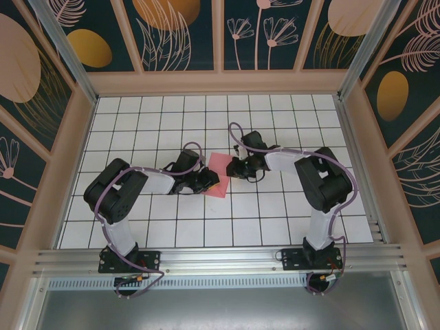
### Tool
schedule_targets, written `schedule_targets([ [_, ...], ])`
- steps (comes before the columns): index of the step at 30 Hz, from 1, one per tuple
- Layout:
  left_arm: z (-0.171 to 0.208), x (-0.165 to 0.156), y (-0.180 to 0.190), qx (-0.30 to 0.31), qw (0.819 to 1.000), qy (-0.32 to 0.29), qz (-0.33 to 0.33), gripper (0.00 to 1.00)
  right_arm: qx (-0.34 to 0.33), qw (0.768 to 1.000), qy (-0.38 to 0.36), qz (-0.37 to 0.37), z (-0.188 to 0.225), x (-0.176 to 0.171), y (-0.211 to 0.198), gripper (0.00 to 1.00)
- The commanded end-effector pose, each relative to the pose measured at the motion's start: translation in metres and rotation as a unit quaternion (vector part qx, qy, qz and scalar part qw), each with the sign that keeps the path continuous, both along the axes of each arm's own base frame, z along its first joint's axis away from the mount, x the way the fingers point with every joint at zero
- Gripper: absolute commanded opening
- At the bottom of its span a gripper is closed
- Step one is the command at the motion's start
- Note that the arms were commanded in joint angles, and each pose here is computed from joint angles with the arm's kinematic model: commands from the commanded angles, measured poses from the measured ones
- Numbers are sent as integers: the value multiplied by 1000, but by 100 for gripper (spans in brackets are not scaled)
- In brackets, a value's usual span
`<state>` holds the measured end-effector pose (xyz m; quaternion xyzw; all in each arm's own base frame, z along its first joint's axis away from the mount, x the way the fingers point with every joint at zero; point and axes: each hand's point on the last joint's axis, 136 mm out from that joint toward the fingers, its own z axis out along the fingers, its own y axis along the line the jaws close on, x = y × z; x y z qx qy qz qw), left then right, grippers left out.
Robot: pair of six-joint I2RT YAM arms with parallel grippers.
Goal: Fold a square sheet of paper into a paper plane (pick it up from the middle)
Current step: Fold the triangle a second time at the center of the table.
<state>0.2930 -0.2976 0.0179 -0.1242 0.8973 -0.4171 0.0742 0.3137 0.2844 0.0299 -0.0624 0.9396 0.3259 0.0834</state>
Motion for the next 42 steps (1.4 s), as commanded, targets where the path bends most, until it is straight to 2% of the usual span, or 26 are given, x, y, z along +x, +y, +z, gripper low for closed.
schedule_targets([
  [1, -28, -13, 17, 51, 998, 43, 17, 20, -10, 1000, -14, -7, 12, 1, -6, 19],
  [7, -30, -13, 19, 56, 997, 47, 23, 19, 5, 1000, -3, 23, 10, -18, 13, 15],
  [12, -30, -13, 19, 56, 997, 48, 24, 18, 2, 1000, 7, 25, 1, -20, 16, 13],
  [21, -23, -9, 18, 57, 998, 35, 20, 18, -38, 999, 24, 26, -27, -22, 6, 12],
  [25, -12, -4, 13, 48, 999, 17, 11, 18, -57, 998, 28, 28, -38, -24, -1, 11],
  [33, 32, 19, -1, 22, 998, -59, -5, 19, -78, 996, 28, 42, -47, -28, -8, 10],
  [42, -3, 19, 9, 70, 997, -16, 16, 17, -85, 995, 35, 43, -53, -31, -12, 8],
])
